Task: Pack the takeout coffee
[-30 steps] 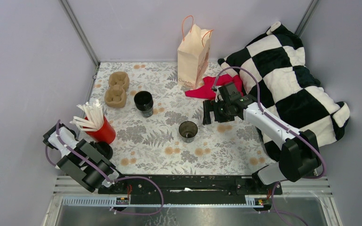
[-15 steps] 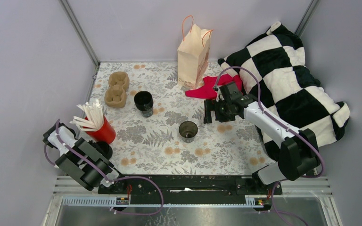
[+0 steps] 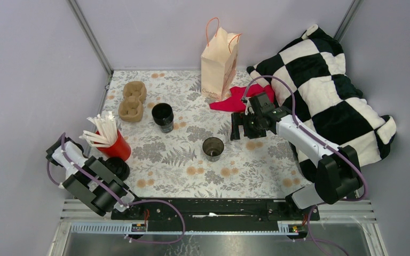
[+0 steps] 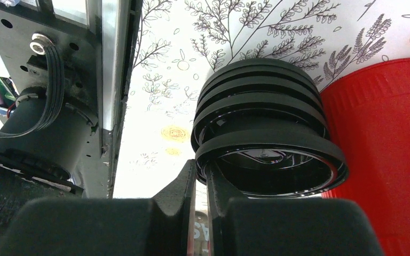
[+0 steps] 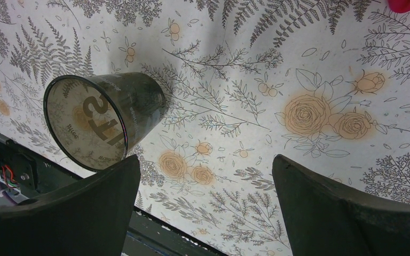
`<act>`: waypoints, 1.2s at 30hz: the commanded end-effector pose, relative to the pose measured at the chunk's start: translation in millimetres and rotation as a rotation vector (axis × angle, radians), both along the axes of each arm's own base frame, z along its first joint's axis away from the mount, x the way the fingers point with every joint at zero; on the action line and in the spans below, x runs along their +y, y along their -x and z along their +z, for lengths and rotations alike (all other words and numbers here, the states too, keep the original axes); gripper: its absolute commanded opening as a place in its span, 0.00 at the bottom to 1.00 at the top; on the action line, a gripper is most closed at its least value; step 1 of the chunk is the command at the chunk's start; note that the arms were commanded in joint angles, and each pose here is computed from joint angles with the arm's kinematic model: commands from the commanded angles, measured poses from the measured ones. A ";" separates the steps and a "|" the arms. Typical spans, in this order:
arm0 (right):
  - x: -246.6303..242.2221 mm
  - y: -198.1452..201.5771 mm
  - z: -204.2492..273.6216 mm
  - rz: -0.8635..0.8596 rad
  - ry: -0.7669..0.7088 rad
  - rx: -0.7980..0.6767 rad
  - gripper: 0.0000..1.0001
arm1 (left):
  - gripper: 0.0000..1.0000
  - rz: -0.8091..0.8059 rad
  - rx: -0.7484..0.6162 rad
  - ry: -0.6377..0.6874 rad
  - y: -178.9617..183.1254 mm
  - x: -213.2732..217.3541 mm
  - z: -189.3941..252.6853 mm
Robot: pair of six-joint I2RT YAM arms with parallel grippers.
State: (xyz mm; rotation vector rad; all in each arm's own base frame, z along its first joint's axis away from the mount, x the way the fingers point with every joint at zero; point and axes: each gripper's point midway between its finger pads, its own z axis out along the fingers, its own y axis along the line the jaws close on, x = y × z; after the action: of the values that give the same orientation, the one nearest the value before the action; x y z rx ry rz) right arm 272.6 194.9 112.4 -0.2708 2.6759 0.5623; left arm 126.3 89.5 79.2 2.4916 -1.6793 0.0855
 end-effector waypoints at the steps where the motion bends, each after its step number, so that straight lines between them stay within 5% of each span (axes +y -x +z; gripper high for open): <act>1: 3.1 -4.3 2.5 -0.010 -0.029 -0.008 1.00 | 0.09 0.009 0.005 -0.017 -0.6 4.1 11.2; 10: 5.1 -4.0 3.2 -0.008 -0.040 -0.004 1.00 | 0.00 0.019 0.024 -0.051 4.8 6.6 29.9; 27: 3.4 -2.3 13.0 -0.010 -0.051 -0.034 1.00 | 0.00 0.087 -0.057 -0.197 10.8 7.6 67.6; 36: 3.2 -0.2 22.8 0.009 -0.022 -0.083 1.00 | 0.00 0.056 -0.268 -0.496 -12.3 46.7 139.0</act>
State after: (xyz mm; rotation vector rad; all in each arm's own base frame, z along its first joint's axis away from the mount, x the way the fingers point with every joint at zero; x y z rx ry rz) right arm 271.6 197.2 118.3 -0.2604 2.6563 0.5838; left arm 124.0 113.9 175.0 2.8388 -1.7726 -0.0120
